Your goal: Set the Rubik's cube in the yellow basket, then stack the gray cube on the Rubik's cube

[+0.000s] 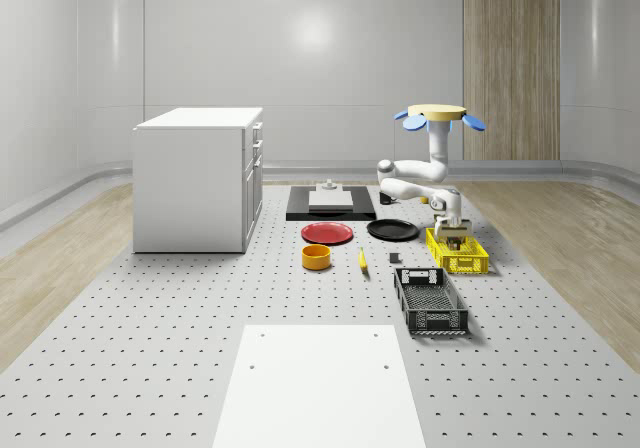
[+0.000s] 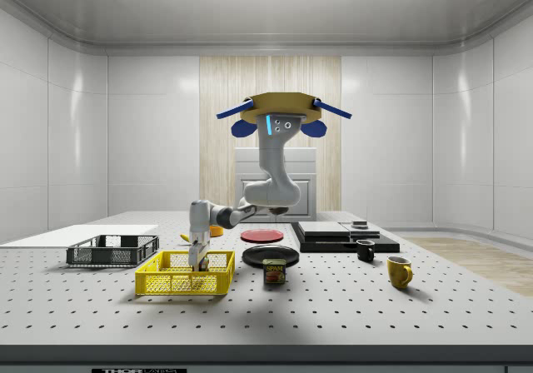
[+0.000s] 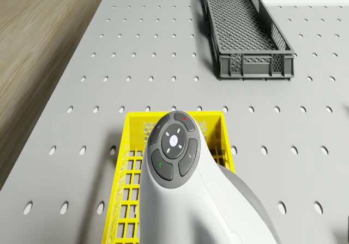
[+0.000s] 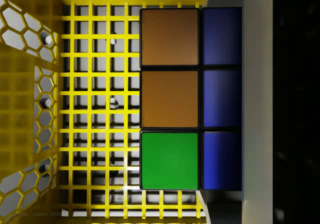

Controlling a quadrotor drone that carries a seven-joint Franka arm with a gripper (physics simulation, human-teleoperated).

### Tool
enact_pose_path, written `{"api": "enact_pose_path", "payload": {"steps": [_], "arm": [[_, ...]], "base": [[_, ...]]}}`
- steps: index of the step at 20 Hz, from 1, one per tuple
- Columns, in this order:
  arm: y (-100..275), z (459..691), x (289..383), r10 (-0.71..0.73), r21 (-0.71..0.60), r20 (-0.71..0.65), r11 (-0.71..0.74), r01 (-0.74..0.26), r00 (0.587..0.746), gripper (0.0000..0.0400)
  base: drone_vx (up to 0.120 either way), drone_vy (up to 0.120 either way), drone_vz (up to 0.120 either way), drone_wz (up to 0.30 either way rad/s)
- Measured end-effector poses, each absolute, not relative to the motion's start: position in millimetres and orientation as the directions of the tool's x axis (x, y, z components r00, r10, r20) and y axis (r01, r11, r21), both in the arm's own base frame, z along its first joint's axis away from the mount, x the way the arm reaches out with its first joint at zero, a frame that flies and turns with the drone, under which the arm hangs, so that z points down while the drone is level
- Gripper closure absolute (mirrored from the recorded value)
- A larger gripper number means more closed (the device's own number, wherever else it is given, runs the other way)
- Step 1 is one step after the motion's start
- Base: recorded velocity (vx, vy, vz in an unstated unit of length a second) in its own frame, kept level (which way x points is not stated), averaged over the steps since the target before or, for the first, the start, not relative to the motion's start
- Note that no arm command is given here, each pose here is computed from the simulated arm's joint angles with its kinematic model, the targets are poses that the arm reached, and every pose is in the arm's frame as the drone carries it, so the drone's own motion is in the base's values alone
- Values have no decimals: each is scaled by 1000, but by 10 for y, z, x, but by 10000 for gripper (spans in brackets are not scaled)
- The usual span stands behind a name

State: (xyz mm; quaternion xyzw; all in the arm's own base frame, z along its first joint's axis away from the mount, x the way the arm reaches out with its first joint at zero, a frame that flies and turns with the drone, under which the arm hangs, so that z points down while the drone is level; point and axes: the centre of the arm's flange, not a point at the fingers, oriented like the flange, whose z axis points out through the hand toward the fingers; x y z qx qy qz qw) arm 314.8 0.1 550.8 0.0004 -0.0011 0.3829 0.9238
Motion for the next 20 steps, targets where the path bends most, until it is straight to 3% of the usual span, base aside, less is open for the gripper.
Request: {"api": "enact_pose_path", "payload": {"steps": [4, 12, 20], "arm": [[1, 5554, 3148, 707, 0, 2, 707, -707, 707, 35], [1, 5515, 3148, 707, 0, 2, 707, -707, 707, 5], [1, 5508, 3148, 707, 0, 2, 707, -707, 707, 1]], "base": [[0, 0, 0, 0], [0, 0, 120, 0], [0, -120, 120, 0]]}}
